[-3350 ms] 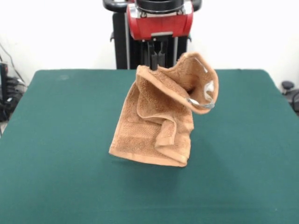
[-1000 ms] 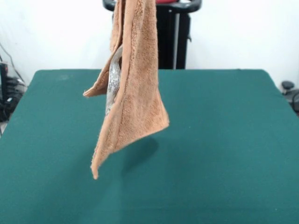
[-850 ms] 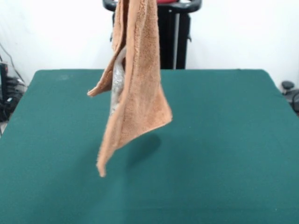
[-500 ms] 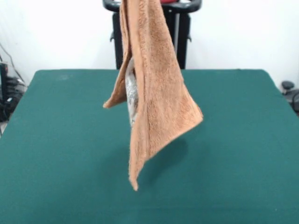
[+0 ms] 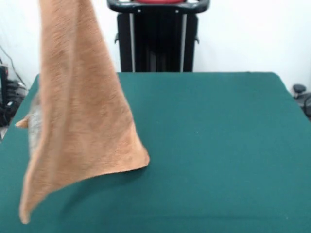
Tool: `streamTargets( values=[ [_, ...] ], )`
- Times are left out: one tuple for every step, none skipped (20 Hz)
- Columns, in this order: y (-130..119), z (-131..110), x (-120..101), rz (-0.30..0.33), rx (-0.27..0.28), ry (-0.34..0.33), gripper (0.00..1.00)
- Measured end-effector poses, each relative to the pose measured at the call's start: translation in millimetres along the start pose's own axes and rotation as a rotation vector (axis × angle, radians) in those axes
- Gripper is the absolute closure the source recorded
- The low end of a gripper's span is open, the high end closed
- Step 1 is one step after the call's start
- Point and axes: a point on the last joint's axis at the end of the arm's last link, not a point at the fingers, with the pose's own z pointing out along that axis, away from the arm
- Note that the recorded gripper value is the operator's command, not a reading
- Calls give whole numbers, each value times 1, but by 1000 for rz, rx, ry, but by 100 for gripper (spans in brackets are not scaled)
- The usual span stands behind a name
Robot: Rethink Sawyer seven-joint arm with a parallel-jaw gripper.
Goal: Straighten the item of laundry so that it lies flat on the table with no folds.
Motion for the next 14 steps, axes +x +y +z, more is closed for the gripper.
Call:
streamTargets(
  values=[
    [-5, 4, 0, 6, -1, 1, 100],
    [-22, 17, 0, 27, -6, 7, 100],
    [-26, 21, 0, 31, -7, 9, 100],
    [-30, 25, 0, 36, -7, 9, 100],
    [-34, 29, 0, 40, -8, 10, 100],
    [-40, 37, 1, 45, -8, 13, 100],
    [-45, 45, 1, 49, -10, 15, 100],
    [-48, 53, 1, 51, -12, 20, 100],
    [-50, 58, 1, 51, -13, 23, 100],
    [-52, 64, 2, 50, -14, 29, 100],
    [-54, 71, 3, 47, -15, 36, 100],
    [-55, 80, 4, 39, -20, 46, 100],
    [-56, 85, 4, 35, -25, 49, 100],
    [-56, 87, 4, 31, -30, 52, 100]
  ],
)
